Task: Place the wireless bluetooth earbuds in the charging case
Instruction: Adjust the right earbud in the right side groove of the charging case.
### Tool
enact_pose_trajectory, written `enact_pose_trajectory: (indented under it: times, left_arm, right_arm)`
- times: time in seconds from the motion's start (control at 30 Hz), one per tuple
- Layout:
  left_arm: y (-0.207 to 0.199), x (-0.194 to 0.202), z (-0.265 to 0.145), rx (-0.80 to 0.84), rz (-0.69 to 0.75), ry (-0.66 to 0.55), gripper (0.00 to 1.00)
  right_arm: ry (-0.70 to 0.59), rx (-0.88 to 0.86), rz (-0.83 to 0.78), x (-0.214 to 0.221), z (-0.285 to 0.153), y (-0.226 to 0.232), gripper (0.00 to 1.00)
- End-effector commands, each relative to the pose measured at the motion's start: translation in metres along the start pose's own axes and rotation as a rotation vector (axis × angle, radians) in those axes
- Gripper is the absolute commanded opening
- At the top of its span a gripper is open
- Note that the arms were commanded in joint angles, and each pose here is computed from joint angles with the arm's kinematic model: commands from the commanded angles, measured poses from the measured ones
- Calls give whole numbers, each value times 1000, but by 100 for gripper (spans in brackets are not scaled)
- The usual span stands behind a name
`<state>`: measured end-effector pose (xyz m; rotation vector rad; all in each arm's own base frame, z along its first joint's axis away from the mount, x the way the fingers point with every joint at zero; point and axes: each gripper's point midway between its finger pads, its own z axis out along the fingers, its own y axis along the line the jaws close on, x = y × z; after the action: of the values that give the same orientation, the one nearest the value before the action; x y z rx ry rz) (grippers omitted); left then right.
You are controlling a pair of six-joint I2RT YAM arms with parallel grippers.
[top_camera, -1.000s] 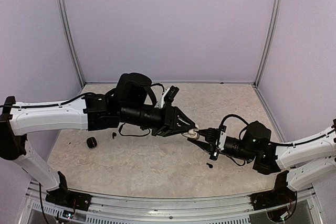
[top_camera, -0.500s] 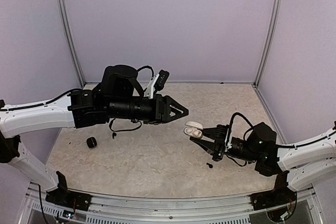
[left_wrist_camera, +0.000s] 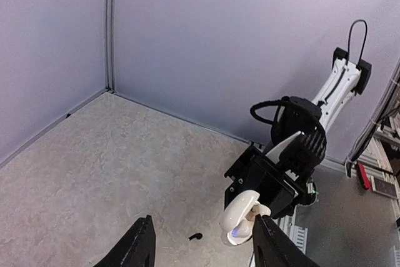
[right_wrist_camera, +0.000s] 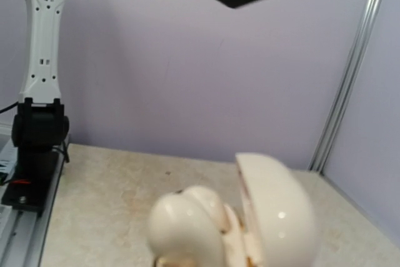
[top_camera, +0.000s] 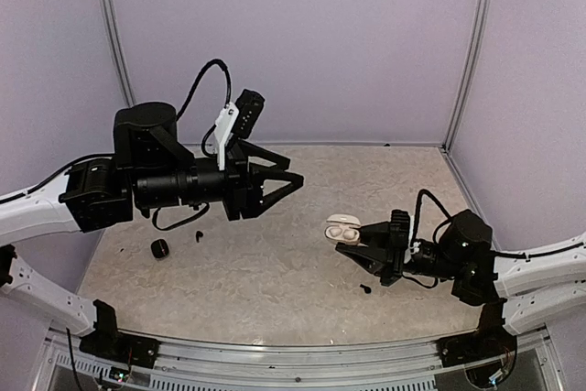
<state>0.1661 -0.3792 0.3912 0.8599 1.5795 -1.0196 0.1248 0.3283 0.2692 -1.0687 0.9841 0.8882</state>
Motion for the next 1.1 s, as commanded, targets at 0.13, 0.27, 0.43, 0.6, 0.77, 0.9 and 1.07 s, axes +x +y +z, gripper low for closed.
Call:
enact_pose_trajectory:
  times: [0.13,0.27,0.43,0.6,0.77,0.9,1.07]
  left_arm:
    - [-42,60,26,116,294,210,41]
    - [-48,73,31,127,365,240,38]
    - [-47,78,30,113,443,239,49]
    - [-56,86,28,181,510,252,56]
    - [-66,92,32,251,536,268,58]
    - [-69,93,37,266,550,274,58]
    - [-71,93,44,271,552,283,57]
  right_arm:
    - [59,-36,148,-1,6,-1,0]
    - [70,-76,168,-1,5,6,0]
    - [88,-140,181,1,5,17,0]
    - [103,-172,193,3,3,23,0]
    - [111,-212,203,3,4,29,0]
    - [118,-225,206,4,4,31,0]
    - [125,-237,200,6,4,33,0]
